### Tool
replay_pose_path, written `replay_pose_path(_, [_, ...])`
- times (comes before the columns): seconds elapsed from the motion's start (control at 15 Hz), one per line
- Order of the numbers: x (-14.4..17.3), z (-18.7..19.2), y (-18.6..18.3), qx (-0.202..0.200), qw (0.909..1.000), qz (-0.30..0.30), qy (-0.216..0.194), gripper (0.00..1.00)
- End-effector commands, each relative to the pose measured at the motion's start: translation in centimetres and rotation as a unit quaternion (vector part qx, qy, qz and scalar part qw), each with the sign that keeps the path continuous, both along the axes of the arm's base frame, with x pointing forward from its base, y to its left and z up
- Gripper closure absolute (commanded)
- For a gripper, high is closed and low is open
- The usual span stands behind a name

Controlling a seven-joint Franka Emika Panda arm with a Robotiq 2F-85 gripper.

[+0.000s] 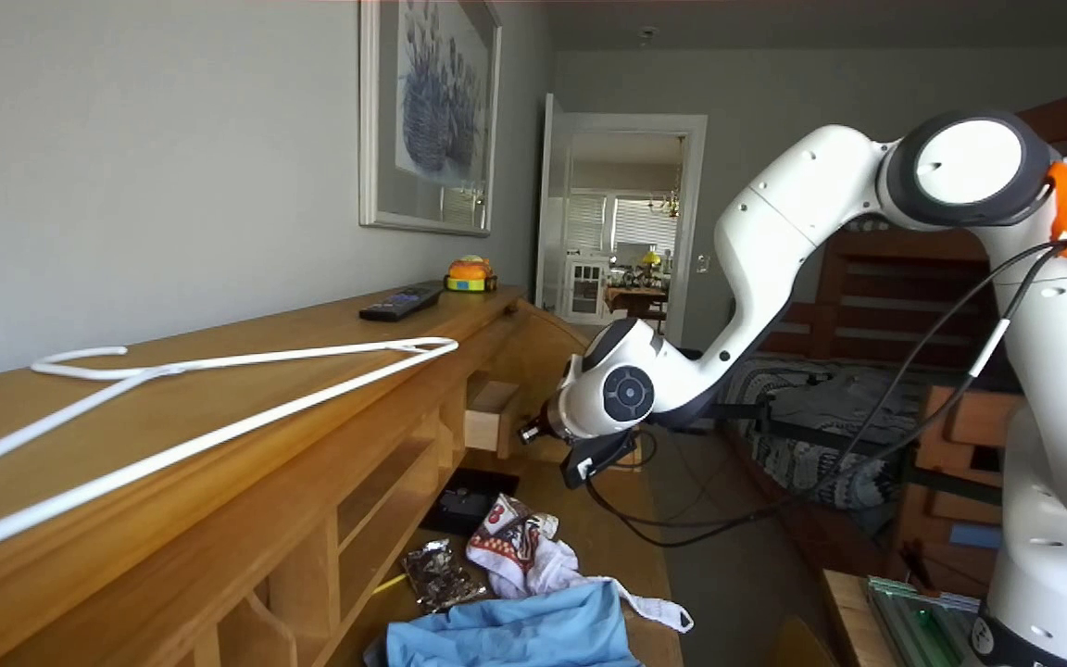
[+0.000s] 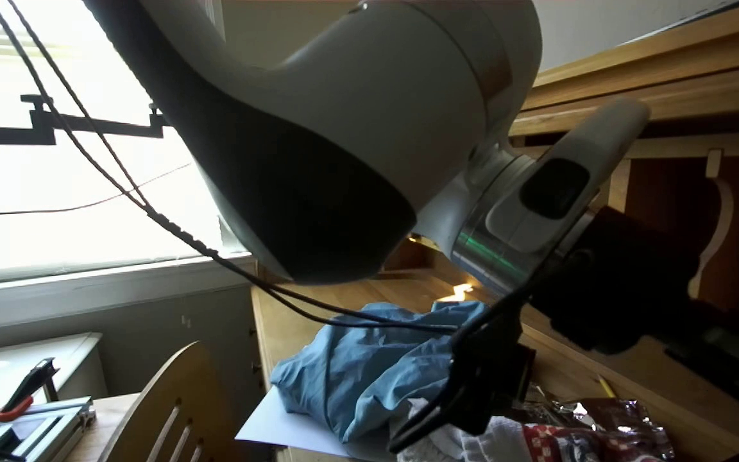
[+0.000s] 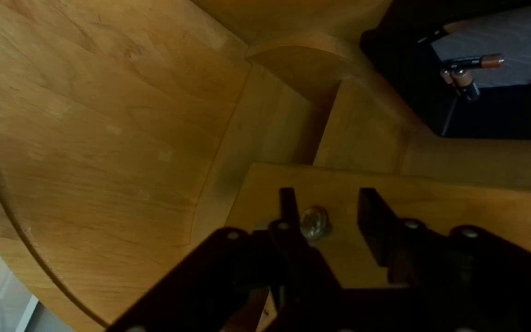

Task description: Open the top right drawer

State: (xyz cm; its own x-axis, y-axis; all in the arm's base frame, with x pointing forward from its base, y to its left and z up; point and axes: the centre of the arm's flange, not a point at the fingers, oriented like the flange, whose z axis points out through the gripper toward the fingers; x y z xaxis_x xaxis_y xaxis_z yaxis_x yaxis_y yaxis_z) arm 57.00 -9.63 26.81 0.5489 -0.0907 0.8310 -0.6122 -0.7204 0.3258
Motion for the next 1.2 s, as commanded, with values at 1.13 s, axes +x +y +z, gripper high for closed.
replay_pose_path(1.13, [-8.6, 18.7, -3.6, 0.058, 0.9844, 0.143, 0.085, 0.00])
